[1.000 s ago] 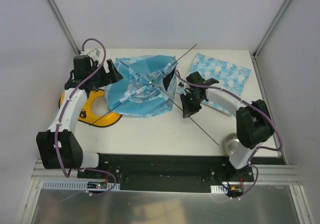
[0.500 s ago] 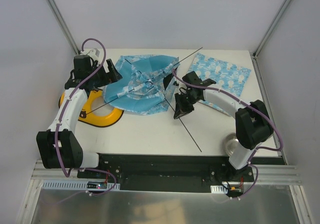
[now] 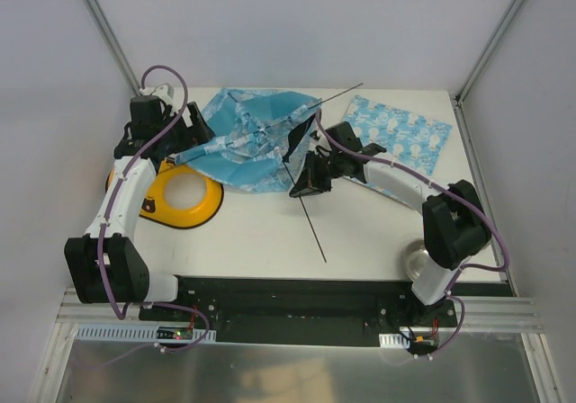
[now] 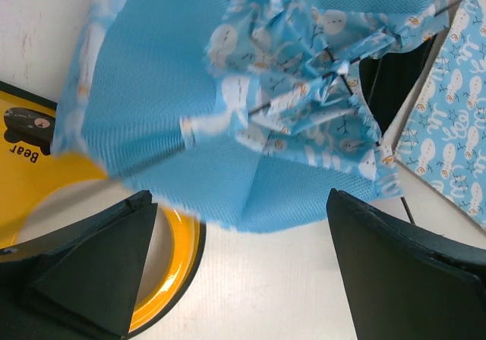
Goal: Set up the pet tent
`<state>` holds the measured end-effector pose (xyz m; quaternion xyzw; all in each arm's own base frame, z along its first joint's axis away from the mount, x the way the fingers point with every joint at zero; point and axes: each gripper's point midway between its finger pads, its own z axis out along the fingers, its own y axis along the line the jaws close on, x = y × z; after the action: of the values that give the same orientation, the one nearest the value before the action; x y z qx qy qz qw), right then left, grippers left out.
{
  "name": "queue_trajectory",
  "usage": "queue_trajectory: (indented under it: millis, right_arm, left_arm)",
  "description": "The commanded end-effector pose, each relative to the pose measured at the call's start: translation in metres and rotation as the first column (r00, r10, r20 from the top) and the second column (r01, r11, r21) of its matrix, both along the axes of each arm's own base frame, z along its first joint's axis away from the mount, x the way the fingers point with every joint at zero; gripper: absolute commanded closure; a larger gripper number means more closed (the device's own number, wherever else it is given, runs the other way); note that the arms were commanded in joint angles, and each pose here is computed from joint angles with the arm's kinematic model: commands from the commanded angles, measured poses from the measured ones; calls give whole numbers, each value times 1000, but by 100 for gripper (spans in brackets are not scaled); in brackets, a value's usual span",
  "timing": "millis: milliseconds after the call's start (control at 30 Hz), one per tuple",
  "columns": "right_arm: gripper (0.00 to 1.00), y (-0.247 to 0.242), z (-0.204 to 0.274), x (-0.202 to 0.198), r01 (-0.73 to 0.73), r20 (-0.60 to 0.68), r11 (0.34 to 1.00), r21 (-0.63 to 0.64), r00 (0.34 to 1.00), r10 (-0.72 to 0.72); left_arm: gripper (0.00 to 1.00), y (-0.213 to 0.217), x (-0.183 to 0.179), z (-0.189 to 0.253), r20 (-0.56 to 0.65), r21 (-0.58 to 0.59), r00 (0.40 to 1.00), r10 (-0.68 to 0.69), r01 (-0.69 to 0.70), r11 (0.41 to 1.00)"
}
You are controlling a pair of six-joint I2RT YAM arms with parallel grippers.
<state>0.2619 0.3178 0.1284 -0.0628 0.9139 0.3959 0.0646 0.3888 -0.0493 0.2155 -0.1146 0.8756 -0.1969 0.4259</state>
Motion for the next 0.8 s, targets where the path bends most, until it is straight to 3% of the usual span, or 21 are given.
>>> queue_trajectory:
  millis: [0, 333, 533, 767]
  right_arm:
    - [100, 29, 34, 37, 144, 20, 976, 166, 989, -149]
    - [100, 61, 44, 65, 204, -15, 948, 245, 978, -207]
    - [100, 69, 60, 50, 107, 151, 964, 243, 978, -146]
    - [100, 72, 77, 37, 32, 356, 974, 223, 928, -111]
  left_arm:
    - [1, 5, 4, 24, 55, 17, 998, 12, -13, 1000]
    - [4, -14, -8, 27, 37, -69, 998, -42, 44, 997]
    - [8, -38, -23, 34, 29, -193, 991, -133, 136, 972]
    - [10, -55, -30, 37, 18, -270, 981, -195, 193, 943]
